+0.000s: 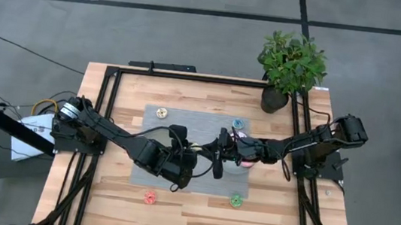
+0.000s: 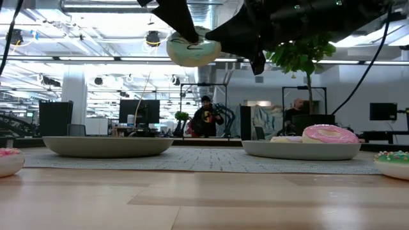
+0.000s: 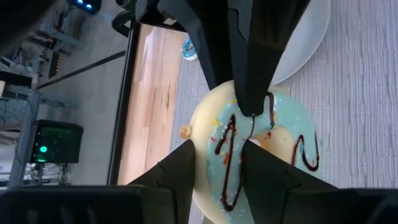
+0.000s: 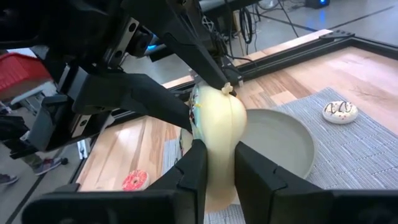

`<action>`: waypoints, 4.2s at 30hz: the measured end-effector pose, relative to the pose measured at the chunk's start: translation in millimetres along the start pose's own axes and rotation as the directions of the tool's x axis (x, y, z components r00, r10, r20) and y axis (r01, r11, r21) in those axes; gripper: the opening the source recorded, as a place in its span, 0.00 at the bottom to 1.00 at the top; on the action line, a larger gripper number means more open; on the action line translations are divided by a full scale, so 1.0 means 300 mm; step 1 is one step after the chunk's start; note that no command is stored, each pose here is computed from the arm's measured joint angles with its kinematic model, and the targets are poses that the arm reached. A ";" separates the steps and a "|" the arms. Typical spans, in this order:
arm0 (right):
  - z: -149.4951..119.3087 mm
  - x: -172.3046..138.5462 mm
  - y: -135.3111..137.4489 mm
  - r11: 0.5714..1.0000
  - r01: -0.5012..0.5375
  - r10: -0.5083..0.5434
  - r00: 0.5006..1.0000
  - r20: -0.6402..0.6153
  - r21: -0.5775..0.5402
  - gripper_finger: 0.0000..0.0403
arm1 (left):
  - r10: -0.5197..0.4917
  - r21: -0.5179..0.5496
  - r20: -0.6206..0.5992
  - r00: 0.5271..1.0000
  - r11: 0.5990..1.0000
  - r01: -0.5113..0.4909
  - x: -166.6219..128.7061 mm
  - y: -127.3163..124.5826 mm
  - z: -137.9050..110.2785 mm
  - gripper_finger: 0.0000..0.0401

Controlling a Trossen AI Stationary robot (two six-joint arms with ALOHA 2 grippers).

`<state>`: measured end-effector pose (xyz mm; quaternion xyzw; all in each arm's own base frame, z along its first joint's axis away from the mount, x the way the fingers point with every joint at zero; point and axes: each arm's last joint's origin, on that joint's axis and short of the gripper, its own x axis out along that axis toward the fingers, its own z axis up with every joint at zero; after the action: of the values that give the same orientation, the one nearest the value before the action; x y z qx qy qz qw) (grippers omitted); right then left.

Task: Pick & Place donuts
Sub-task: Put the big light blue donut into the blue plate

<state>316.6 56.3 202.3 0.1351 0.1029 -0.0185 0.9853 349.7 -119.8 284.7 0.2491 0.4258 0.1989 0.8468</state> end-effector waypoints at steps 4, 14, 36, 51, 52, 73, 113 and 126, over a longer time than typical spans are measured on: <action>-0.001 0.000 0.000 1.000 0.001 -0.001 1.000 -0.002 0.000 0.16 | -0.002 0.030 0.001 1.000 1.000 0.002 -0.001 -0.001 0.000 0.31; -0.002 0.000 -0.001 1.000 0.004 -0.004 1.000 -0.004 0.018 0.16 | 0.023 0.038 0.005 1.000 0.999 -0.023 -0.001 0.001 0.001 0.51; -0.018 0.004 -0.044 0.995 0.077 -0.072 0.995 -0.074 0.066 0.16 | 0.322 -0.077 -0.185 0.928 0.937 -0.340 -0.113 0.105 -0.149 0.62; 0.021 -0.108 -0.051 0.973 0.172 -0.130 0.960 -0.249 0.153 0.16 | 0.429 -0.274 -0.031 0.903 0.865 -0.420 -0.205 0.073 -0.447 0.62; 0.020 -0.118 -0.053 0.970 0.186 -0.139 0.953 -0.271 0.157 0.16 | 0.427 -0.283 -0.020 0.904 0.865 -0.415 -0.209 0.076 -0.471 0.62; -0.039 -0.197 -0.086 0.865 0.428 -0.245 0.814 -0.526 0.261 0.16 | 0.394 -0.396 0.106 0.913 0.859 -0.324 -0.195 0.127 -0.753 0.62; -0.115 -0.182 -0.092 0.770 0.545 -0.290 0.761 -0.580 0.331 0.16 | 0.055 -0.393 0.361 0.931 0.914 0.098 -0.070 0.154 -0.855 0.62; -0.143 -0.179 -0.092 0.776 0.562 -0.300 0.727 -0.617 0.285 0.16 | 0.038 -0.402 0.382 0.924 0.907 0.129 -0.072 0.154 -0.848 0.62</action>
<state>254.0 41.9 165.8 0.3320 0.3974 -0.2389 0.8214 123.2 -30.7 194.9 0.0851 0.2064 0.2133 0.9511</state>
